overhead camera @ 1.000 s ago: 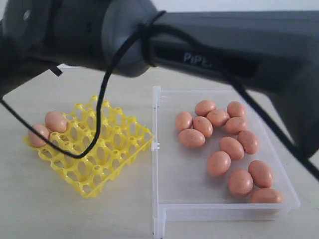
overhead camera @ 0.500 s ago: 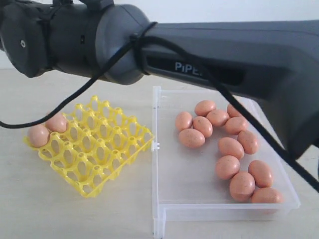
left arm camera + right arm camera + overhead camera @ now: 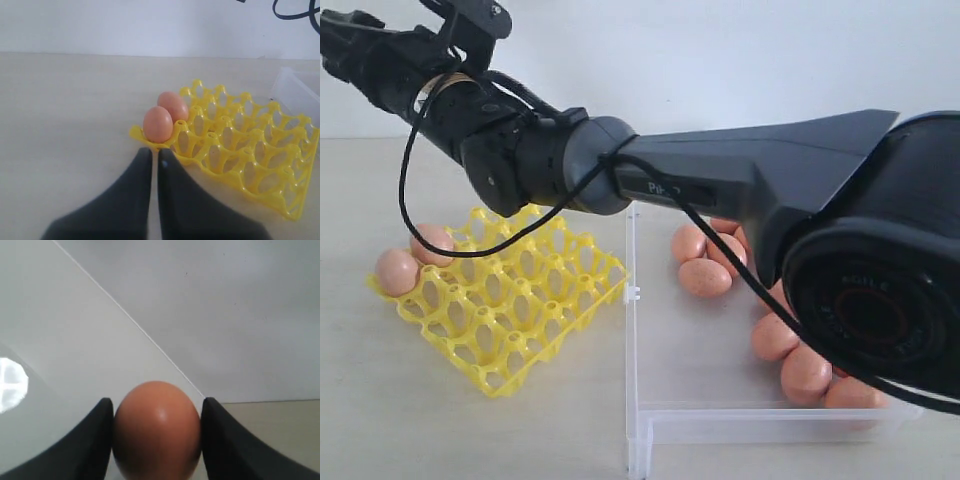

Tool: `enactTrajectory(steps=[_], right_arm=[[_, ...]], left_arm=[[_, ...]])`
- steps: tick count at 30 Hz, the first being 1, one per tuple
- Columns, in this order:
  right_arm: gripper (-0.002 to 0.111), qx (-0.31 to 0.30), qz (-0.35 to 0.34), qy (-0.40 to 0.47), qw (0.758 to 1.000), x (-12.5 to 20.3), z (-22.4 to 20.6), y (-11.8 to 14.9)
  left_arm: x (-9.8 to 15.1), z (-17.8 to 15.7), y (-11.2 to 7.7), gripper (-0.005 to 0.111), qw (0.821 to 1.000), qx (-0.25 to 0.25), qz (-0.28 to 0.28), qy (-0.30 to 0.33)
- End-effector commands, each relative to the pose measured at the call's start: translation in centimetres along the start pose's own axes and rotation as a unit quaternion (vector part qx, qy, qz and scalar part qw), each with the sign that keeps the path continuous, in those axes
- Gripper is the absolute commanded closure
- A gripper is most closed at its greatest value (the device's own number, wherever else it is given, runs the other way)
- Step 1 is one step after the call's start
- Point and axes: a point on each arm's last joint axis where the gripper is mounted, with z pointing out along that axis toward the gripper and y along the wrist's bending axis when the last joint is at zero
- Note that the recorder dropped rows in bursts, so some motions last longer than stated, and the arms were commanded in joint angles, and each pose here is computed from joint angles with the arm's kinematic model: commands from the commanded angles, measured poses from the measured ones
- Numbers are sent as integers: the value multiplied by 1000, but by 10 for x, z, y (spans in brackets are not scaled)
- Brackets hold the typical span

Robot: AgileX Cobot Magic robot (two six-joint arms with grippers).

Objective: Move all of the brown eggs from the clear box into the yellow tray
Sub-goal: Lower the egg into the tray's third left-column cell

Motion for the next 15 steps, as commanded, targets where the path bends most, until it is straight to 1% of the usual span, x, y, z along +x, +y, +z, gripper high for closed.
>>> enactTrajectory(steps=[1,4,6,8,10,13,15], right_arm=[[108,33,-143,44,988,2,-1,-2],[108,63,-205,100,972,11,-3,-11],[108,69,-251,134,956,16,-4,-15],[109,70,-274,146,948,18,-5,-16],[108,70,-284,146,945,17,-5,-17],[108,86,-256,152,951,15,-5,-22],[108,90,-260,164,947,21,-6,-27]], left_arm=[[1,0,0,103,1000,3,-1,-1],[1,0,0,103,1000,3,-1,-1],[1,0,0,103,1000,3,-1,-1],[1,0,0,103,1000,3,-1,-1],[1,0,0,103,1000,3,-1,-1],[1,0,0,103,1000,3,-1,-1],[1,0,0,103,1000,3,-1,-1]])
